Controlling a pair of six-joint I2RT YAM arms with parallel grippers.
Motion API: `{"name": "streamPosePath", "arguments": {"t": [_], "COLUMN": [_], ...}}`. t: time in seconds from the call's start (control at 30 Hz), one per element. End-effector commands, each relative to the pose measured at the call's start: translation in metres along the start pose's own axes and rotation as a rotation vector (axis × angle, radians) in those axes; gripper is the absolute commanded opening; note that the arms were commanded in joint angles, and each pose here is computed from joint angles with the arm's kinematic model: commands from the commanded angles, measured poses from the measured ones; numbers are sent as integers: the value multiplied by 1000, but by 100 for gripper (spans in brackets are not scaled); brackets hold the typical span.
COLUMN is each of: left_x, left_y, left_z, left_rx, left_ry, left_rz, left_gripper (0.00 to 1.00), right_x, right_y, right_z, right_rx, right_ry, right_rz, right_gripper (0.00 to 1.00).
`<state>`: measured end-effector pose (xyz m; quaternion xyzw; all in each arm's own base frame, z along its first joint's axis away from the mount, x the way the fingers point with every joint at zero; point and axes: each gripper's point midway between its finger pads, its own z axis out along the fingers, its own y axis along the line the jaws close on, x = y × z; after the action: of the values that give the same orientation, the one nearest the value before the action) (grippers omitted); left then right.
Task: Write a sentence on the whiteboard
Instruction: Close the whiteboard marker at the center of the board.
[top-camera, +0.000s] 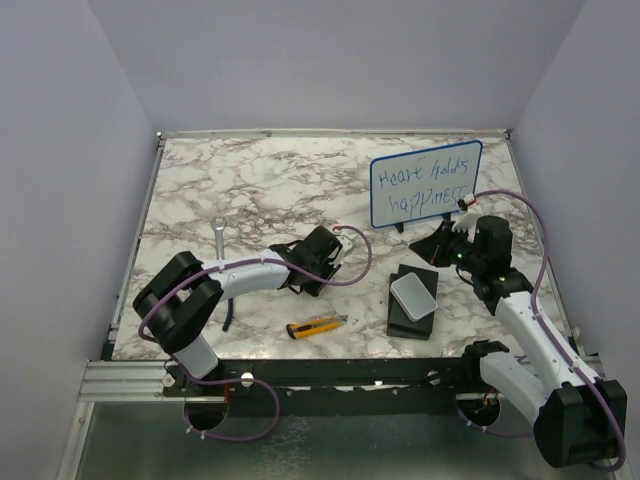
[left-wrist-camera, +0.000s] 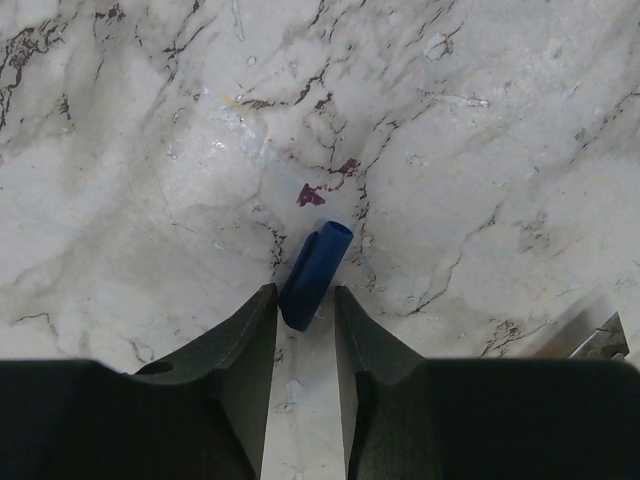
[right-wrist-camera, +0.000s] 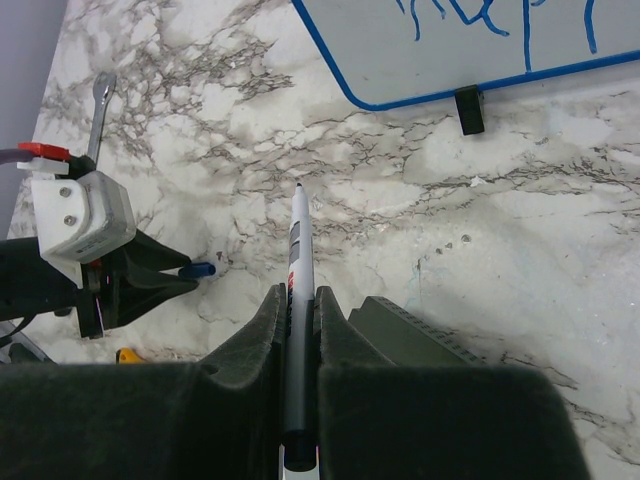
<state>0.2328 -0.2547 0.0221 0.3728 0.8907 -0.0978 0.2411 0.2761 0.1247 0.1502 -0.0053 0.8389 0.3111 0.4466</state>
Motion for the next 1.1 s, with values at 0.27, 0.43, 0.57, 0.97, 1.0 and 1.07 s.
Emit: {"name": "streamPosePath", "arguments": {"t": [0.27, 0.43, 0.57, 0.97, 1.0, 1.07], "left_x": [2, -9, -32, -49, -48, -48], "left_y": [-18, -15, -8, -49, -53, -57], "left_z": [6, -2, -29, -98, -101, -107], "left_rx": [44, 17, -12, 222, 233, 243], "left_ry": [13, -37, -163, -397, -403, -418], "left_rz": [41, 43, 54, 233, 250, 275], "left_gripper": [18, 0, 0, 0, 0, 0], "right_x": [3, 8, 12, -1, 0, 5], "right_y": [1, 9, 22, 79, 82, 86], "right_z": [1, 1, 2, -10, -12, -14], "right_rx": [-13, -63, -144, -430, -449, -487], "right_ry": [-4, 27, 71, 258, 276, 307], "right_rz": [-8, -6, 4, 43, 52, 72], "right_gripper": [1, 1, 1, 1, 1, 1]}}
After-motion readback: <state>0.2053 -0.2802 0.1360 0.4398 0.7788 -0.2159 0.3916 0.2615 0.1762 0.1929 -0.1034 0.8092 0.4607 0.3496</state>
